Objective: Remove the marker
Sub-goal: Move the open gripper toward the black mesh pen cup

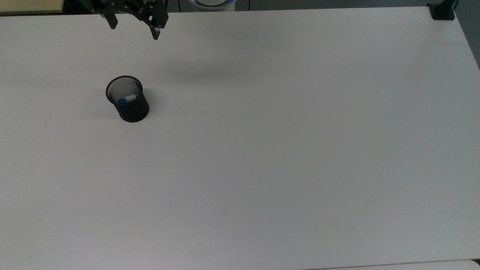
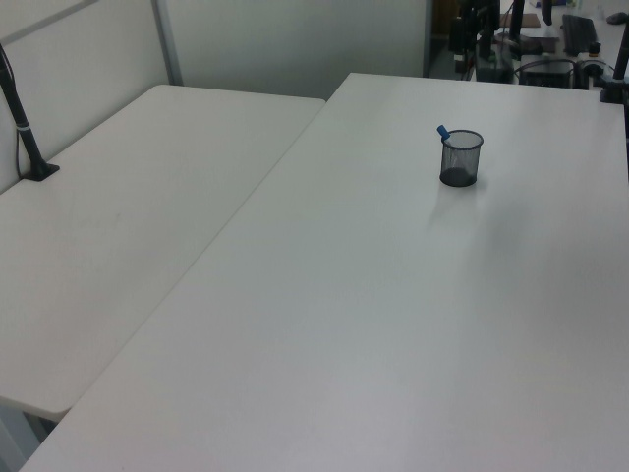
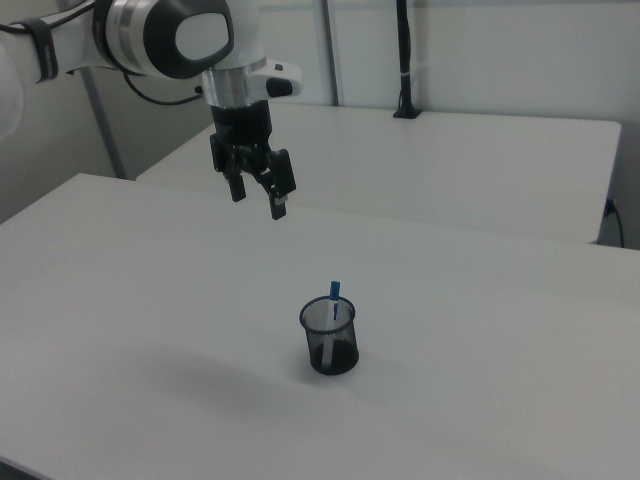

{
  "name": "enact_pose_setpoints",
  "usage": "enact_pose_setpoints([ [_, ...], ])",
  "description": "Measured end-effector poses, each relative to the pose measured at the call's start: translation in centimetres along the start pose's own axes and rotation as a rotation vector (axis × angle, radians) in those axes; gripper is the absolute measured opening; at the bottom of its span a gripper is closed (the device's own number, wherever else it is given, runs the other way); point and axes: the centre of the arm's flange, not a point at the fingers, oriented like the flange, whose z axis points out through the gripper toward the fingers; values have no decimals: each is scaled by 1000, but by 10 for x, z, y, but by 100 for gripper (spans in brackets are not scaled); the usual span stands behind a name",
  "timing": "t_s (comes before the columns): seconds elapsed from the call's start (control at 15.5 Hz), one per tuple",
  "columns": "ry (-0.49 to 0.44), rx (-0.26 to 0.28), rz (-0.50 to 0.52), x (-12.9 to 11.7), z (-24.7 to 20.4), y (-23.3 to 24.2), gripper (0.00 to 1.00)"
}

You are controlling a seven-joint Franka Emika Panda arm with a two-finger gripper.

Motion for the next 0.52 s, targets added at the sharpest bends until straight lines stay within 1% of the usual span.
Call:
enact_pose_setpoints([
  [0.52, 5, 0, -40, 0, -1, 0, 100],
])
